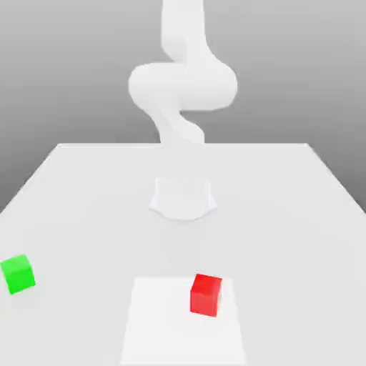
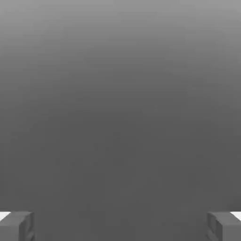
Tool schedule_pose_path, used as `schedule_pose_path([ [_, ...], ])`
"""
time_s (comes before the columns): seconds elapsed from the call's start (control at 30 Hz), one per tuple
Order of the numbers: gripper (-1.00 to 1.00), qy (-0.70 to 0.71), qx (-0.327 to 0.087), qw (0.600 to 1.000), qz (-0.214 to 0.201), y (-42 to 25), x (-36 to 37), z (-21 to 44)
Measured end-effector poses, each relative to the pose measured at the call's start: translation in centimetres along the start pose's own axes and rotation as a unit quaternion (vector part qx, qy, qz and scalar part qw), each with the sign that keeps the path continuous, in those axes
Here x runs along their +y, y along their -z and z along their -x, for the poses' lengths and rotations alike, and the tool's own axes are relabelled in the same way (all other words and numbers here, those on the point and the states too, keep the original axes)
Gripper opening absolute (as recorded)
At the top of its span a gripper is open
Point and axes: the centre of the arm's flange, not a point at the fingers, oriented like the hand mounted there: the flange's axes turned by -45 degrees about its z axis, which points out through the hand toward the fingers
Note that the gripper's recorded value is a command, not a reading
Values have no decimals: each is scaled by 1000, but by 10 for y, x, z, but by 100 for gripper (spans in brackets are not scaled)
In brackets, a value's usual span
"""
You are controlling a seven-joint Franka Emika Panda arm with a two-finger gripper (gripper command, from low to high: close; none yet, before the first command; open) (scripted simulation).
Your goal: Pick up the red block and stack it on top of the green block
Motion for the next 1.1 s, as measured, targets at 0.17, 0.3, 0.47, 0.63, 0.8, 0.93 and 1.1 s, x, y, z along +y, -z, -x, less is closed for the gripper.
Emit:
schedule_pose_path([
  [0.17, 0, -35, -96, 995, -1, -127, -9, 44],
  [0.3, 0, -59, -170, 984, 6, -210, -16, 101],
  [0.47, 0, -86, -260, 961, 28, -290, -22, 193],
  [0.63, 0, -106, -336, 934, 57, -337, -22, 290],
  [0.8, 0, -109, -346, 930, 61, -374, -20, 329],
  [0.93, -100, -109, -346, 930, 61, -386, -20, 341],
  [1.1, -100, -109, -346, 930, 61, -386, -20, 341],
])
